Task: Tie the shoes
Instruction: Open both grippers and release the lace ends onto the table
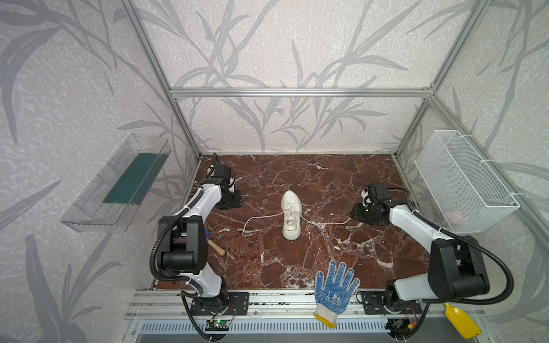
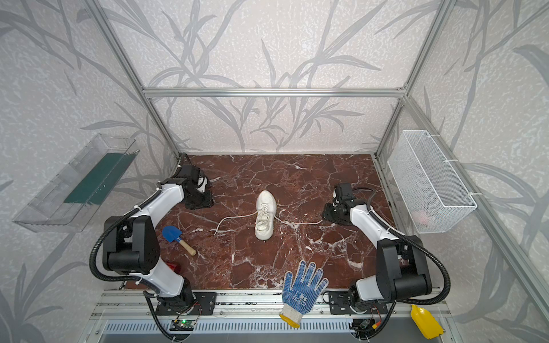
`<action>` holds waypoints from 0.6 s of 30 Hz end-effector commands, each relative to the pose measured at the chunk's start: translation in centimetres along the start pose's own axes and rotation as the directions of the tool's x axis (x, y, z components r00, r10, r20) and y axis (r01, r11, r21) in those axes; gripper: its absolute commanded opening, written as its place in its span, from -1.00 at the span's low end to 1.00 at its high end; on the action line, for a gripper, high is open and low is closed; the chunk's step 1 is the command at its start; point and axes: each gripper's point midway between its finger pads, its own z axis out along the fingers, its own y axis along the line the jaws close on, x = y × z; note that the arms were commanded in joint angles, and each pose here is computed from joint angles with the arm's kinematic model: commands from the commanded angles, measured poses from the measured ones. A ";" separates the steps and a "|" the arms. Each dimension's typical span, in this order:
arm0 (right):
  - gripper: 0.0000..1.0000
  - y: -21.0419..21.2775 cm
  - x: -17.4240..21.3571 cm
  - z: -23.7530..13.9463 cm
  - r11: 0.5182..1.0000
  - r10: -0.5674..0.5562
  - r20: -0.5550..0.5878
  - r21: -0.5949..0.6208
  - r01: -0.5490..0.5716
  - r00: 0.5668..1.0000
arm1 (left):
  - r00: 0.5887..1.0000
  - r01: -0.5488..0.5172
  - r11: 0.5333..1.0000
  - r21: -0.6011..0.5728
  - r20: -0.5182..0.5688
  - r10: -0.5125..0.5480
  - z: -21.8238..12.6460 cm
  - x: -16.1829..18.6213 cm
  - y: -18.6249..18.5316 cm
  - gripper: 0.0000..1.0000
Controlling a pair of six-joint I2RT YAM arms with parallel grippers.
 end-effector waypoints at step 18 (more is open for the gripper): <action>0.09 1.8 3.5 -0.5 0.976 0.139 -0.032 0.176 -0.131 0.990 | 0.972 -0.215 0.976 0.026 0.102 0.211 0.2 1.7 -8.5 0.01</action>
